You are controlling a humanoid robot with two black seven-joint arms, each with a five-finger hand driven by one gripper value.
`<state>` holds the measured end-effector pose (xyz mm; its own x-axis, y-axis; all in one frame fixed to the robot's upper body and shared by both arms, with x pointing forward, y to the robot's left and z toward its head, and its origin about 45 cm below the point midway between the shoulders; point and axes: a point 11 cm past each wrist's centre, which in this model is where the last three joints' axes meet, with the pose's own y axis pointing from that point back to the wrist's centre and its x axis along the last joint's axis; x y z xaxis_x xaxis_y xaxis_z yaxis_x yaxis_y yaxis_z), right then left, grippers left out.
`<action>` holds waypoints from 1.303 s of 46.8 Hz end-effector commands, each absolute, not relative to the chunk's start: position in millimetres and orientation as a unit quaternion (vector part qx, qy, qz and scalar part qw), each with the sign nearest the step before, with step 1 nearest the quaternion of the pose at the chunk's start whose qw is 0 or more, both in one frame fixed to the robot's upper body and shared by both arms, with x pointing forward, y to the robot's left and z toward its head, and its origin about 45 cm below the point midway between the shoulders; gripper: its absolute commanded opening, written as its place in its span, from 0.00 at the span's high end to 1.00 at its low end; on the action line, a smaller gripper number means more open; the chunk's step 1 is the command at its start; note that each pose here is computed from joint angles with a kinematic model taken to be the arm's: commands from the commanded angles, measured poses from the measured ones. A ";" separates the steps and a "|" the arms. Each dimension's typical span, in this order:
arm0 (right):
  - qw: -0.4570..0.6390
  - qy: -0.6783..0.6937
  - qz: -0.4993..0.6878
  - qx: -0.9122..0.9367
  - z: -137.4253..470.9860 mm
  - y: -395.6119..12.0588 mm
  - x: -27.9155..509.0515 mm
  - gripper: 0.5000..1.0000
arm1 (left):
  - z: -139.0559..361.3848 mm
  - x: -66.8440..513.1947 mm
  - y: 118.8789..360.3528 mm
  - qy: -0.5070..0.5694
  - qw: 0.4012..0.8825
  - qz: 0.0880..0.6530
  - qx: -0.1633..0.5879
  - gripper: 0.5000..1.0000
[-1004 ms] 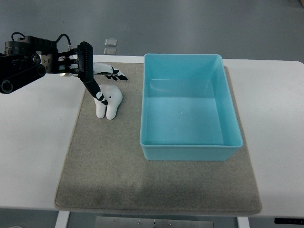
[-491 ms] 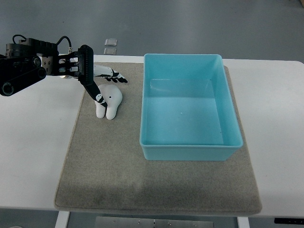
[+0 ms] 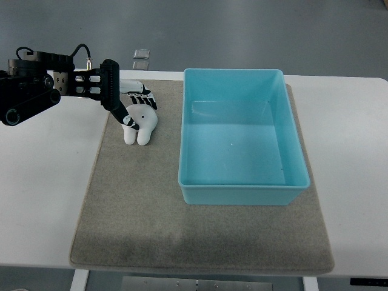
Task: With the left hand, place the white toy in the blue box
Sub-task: 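Lift the white toy with the left hand toward the blue box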
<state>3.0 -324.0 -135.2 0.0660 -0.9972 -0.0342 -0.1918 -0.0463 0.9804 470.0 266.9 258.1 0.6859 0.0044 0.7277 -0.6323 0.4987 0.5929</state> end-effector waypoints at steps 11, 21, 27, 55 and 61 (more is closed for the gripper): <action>0.454 -0.520 -0.443 0.572 -135.2 -324.0 2.9 0.13 | 259.8 470.5 264.7 -0.344 0.796 0.200 0.456 1.00; 0.454 -0.520 -0.443 0.572 -135.2 -324.0 2.9 0.13 | 266.2 473.2 264.3 -0.349 0.794 0.204 0.455 1.00; 0.454 -0.520 -0.443 0.572 -135.2 -324.0 2.9 0.13 | 273.5 477.0 263.0 -0.360 0.790 0.212 0.449 1.00; 0.454 -0.520 -0.443 0.572 -135.2 -324.0 2.9 0.13 | 350.0 501.7 237.1 -0.441 0.766 0.290 0.367 1.00; 0.454 -0.520 -0.443 0.572 -135.2 -324.0 3.8 0.13 | 348.5 499.1 223.9 -0.446 0.771 0.285 0.353 1.00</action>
